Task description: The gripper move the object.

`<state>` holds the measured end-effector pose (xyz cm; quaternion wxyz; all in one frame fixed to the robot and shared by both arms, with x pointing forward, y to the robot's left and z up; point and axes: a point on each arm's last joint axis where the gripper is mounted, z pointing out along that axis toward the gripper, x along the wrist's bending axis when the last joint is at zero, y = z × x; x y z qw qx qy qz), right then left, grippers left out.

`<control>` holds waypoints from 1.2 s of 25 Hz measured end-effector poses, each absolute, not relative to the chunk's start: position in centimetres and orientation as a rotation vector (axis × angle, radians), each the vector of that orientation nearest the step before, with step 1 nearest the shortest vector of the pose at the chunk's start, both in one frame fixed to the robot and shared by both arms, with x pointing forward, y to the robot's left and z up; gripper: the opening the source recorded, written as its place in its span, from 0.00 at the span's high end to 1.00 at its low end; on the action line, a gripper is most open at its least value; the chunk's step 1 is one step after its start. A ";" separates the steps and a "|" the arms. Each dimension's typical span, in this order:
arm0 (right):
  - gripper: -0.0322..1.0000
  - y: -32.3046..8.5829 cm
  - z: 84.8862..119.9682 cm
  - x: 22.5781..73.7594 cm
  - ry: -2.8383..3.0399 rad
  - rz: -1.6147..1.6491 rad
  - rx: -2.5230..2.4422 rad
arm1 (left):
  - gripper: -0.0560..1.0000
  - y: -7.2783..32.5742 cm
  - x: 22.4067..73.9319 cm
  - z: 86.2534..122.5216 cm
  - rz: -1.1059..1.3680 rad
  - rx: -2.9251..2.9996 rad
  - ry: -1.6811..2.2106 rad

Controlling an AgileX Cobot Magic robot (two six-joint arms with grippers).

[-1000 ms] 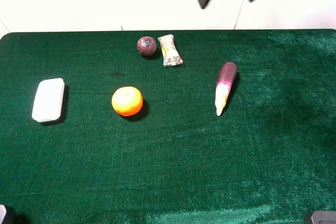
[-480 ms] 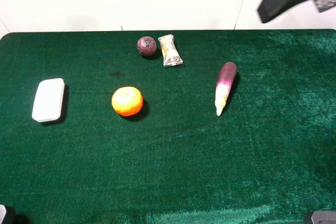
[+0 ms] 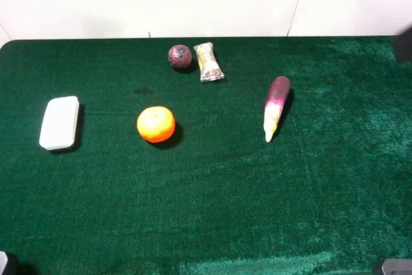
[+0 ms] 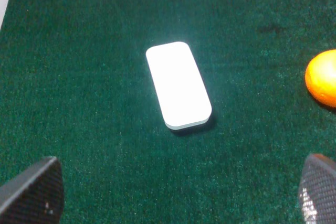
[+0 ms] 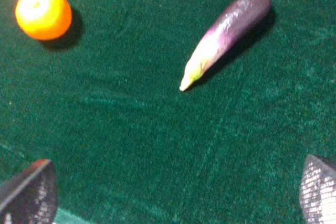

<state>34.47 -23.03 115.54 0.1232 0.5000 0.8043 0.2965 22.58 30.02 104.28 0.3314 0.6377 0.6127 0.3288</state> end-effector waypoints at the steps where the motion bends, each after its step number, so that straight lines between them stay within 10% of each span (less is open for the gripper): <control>1: 0.30 -23.3 115.2 34.0 2.345 0.865 1.458 | 0.09 30.0 22.6 104.3 0.859 1.667 1.602; 30: 0.30 -29.8 105.4 23.5 1.454 0.995 1.610 | 0.09 30.0 22.6 104.3 0.859 1.667 1.602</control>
